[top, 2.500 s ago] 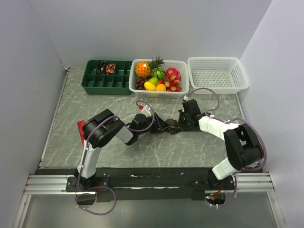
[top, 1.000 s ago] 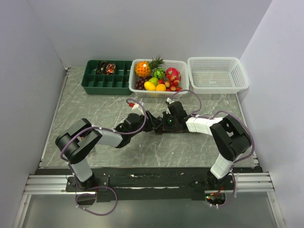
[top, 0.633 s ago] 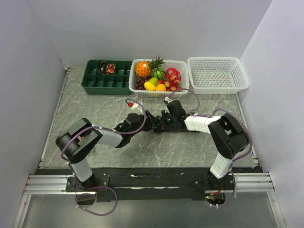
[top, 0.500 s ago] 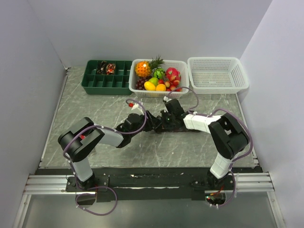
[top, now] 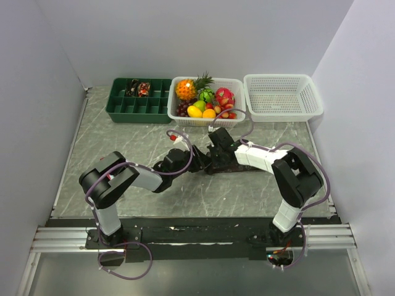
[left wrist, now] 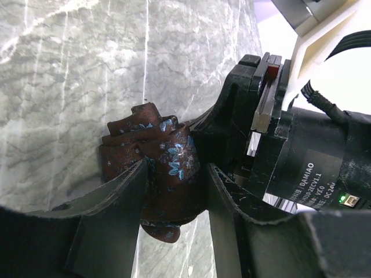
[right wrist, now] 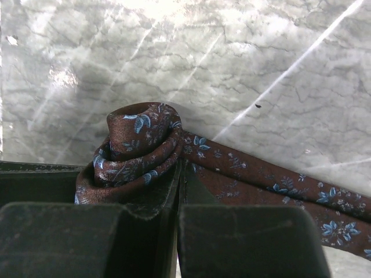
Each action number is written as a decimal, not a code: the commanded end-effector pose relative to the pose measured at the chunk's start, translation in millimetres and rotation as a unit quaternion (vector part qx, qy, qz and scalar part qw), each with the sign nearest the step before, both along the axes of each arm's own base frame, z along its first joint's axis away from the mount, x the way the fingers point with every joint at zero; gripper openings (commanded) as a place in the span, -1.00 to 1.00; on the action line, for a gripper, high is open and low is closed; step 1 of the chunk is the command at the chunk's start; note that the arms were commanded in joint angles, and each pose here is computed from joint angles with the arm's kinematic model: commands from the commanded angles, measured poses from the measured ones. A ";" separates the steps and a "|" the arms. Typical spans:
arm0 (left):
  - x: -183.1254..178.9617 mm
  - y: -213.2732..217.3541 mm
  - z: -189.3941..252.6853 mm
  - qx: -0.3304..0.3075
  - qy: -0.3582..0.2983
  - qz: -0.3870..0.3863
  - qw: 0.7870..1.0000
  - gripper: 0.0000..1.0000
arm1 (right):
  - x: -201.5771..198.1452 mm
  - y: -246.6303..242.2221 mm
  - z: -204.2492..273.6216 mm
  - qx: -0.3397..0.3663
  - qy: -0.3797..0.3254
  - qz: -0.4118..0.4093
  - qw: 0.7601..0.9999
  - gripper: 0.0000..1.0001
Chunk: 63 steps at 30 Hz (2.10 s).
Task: Roll the ties
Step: Roll the tie at the center of the board.
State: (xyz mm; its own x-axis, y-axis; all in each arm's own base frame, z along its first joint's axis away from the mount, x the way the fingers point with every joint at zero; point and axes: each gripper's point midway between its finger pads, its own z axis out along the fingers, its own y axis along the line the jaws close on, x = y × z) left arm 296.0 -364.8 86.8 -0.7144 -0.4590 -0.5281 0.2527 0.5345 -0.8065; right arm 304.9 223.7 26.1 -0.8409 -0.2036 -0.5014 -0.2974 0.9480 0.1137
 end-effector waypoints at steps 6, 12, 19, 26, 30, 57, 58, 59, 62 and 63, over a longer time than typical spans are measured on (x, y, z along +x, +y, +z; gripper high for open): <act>-11.4 -25.1 34.1 -0.035 -0.031 -0.043 0.998 0.01 | 10.5 -1.3 56.7 0.015 -0.075 -0.007 0.997 -1.00; -12.5 -30.9 33.5 -0.034 -0.030 -0.047 0.998 0.01 | 11.9 -13.3 59.8 -0.012 -0.082 -0.021 0.996 -1.00; -10.4 -37.0 27.1 -0.031 -0.023 -0.049 0.998 0.02 | 11.3 -35.2 64.4 -0.027 -0.090 -0.042 0.995 -1.00; -10.6 -50.4 31.2 -0.033 -0.027 -0.061 0.997 0.02 | 11.2 -70.3 67.8 -0.026 -0.091 -0.075 0.993 -1.00; -8.6 -55.1 34.2 -0.032 -0.029 -0.063 0.997 0.03 | 12.3 -80.0 73.2 -0.014 -0.093 -0.086 0.992 -1.00; -14.2 -84.5 34.9 -0.089 -0.030 -0.109 0.990 0.02 | 2.8 -76.4 34.0 0.066 -0.024 -0.099 0.993 -1.00; -14.8 -84.5 38.4 -0.089 -0.032 -0.110 0.989 0.02 | 1.9 -78.7 30.2 0.058 -0.020 -0.104 0.993 -1.00; -12.9 -83.0 38.7 -0.084 -0.030 -0.106 0.990 0.03 | 2.3 -79.9 27.9 0.055 -0.019 -0.107 0.993 -1.00; -11.2 -78.6 51.0 -0.074 -0.045 -0.099 0.991 0.09 | 2.6 -85.4 21.2 0.041 -0.016 -0.118 0.992 -1.00; -10.9 -75.4 45.9 -0.056 -0.036 -0.094 0.993 0.13 | 1.9 -86.2 18.3 0.038 -0.012 -0.120 0.992 -1.00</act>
